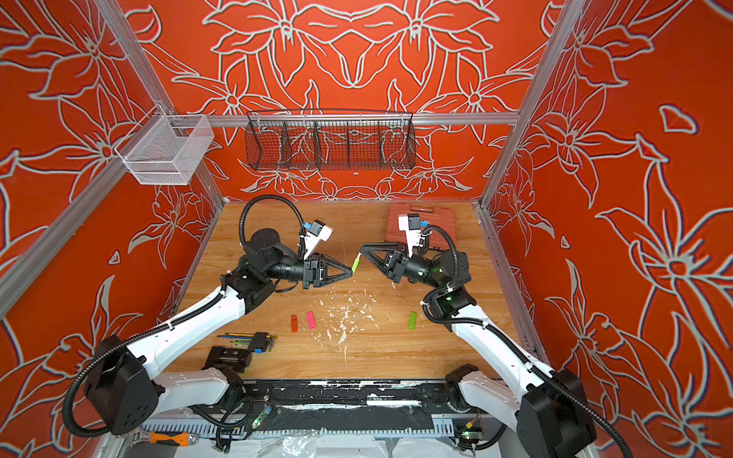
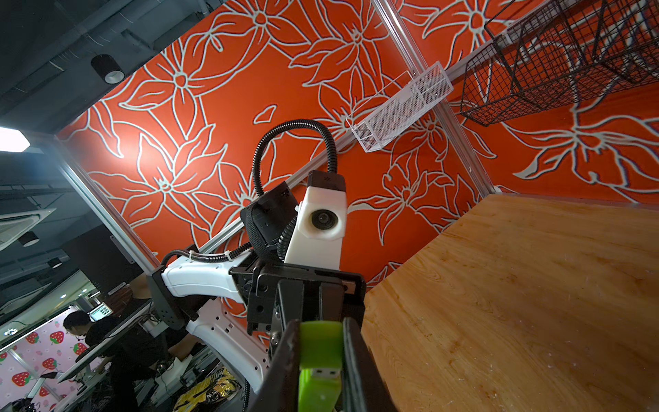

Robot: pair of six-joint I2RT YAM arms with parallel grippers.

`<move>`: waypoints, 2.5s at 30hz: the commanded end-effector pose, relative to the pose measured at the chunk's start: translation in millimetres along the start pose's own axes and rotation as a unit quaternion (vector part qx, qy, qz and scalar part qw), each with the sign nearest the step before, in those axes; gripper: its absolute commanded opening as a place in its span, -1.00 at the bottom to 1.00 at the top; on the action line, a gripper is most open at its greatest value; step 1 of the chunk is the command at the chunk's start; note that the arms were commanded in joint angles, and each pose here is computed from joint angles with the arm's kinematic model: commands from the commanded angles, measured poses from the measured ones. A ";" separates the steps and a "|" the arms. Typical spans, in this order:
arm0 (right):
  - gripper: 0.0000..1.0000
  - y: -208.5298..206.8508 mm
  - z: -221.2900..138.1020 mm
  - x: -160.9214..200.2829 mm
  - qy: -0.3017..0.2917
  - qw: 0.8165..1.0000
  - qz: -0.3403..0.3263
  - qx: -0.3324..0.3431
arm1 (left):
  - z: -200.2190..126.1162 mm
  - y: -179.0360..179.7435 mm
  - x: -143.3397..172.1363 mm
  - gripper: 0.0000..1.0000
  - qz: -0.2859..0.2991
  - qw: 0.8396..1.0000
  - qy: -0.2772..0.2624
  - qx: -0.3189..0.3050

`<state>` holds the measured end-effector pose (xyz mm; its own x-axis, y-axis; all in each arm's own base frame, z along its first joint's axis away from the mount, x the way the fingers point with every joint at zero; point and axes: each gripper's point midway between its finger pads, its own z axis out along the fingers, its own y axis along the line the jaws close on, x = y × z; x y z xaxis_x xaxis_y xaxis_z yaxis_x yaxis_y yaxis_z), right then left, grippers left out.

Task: Close the usb drive cover
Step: Close the cover of the USB drive, then adjust the USB drive.

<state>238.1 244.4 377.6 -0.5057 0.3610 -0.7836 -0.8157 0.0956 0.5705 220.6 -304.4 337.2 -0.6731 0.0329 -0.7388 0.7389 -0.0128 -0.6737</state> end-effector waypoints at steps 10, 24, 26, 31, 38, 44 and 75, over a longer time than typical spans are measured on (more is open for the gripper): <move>-0.79 16.1 0.0 -1.7 -0.009 0.999 -0.005 -0.039 | 0.9 -14.7 -10.1 -0.98 0.032 0.999 -0.003 0.016; -0.80 13.0 -0.3 6.6 -0.008 0.999 -0.002 -0.044 | 2.4 -22.1 -16.2 -0.98 0.046 0.999 -0.008 0.024; -0.80 13.8 0.0 7.6 -0.006 0.999 0.001 -0.046 | 2.5 -21.9 -16.9 -0.98 0.048 0.999 -0.009 0.024; -0.80 14.6 -1.0 8.2 -0.008 0.999 -0.001 -0.045 | 2.8 -26.1 -25.7 -0.99 0.069 0.997 -0.020 0.024; -0.74 25.5 -2.8 3.2 -0.007 0.999 -0.014 -0.047 | 4.7 -26.8 -33.7 -0.99 0.087 0.996 -0.024 0.023; -0.52 28.8 -5.6 4.7 0.002 0.999 -0.027 -0.034 | 6.2 -30.3 -40.3 -0.99 0.099 0.994 -0.026 0.025; 0.17 25.3 11.8 -8.8 0.059 0.995 -0.085 0.002 | 5.1 -35.5 -31.4 -0.98 0.099 0.995 -0.015 0.029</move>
<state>230.2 251.6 388.8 -0.4304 0.2394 -0.8703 -0.8614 0.1791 0.4752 225.4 -312.2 372.4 -0.5603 0.0022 -0.8283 0.8274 -0.0443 -0.5599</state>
